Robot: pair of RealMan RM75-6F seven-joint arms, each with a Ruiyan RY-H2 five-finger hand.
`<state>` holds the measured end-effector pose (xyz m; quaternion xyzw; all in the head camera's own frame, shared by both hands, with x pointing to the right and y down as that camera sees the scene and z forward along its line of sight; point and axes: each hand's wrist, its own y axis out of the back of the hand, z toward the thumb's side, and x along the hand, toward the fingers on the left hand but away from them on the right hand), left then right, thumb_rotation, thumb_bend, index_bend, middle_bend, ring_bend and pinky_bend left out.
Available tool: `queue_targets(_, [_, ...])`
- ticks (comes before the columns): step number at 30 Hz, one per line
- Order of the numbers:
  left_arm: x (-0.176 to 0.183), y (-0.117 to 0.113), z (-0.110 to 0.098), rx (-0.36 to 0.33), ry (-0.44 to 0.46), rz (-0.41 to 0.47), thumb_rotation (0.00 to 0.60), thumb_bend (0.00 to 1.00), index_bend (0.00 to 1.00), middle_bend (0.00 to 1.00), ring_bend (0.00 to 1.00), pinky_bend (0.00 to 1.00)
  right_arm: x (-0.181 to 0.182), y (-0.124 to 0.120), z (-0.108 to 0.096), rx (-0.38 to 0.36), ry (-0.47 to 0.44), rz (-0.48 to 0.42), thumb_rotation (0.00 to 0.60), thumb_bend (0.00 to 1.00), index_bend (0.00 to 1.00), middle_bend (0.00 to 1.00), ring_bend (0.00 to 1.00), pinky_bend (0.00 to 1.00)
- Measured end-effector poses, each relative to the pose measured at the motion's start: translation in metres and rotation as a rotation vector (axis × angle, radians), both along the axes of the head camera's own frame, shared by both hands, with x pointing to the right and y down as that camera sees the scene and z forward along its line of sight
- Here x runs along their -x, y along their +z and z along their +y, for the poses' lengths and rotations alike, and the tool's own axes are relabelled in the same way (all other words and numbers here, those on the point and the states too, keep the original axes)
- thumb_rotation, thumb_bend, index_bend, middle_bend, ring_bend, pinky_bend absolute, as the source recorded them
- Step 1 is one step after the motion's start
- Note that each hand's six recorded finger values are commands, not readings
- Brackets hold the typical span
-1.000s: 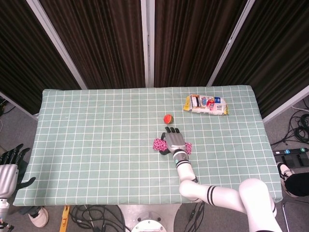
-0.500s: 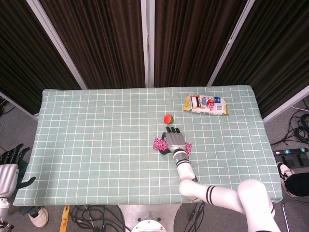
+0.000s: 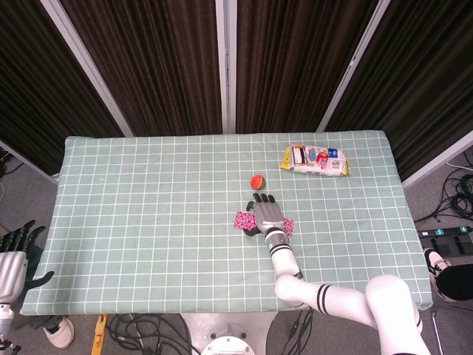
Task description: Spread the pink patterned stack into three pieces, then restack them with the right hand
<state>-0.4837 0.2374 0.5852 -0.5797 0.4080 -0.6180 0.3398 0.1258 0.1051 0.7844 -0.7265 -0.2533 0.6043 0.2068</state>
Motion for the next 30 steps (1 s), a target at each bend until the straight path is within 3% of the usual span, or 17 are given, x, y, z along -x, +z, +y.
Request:
queue_targets(10, [-0.006, -0.004, -0.002, -0.012, 0.016, 0.002, 0.6, 0.03, 0.2, 0.17, 0.13, 0.15, -0.051, -0.02, 0.004, -0.06, -0.069, 0.042, 0.46, 0.14, 0.3, 0.06, 0.0, 0.0])
queue_targets(19, [-0.007, -0.005, -0.001, -0.007, 0.015, -0.004, 0.6, 0.03, 0.2, 0.17, 0.13, 0.15, -0.085, -0.009, 0.013, -0.04, -0.06, 0.081, 0.462, 0.14, 0.3, 0.06, 0.0, 0.0])
queue_targets(30, [-0.007, -0.004, 0.0, 0.002, 0.01, -0.009, 0.6, 0.03, 0.2, 0.17, 0.13, 0.15, -0.091, 0.001, 0.017, -0.05, -0.076, 0.101, 0.467, 0.14, 0.3, 0.06, 0.0, 0.0])
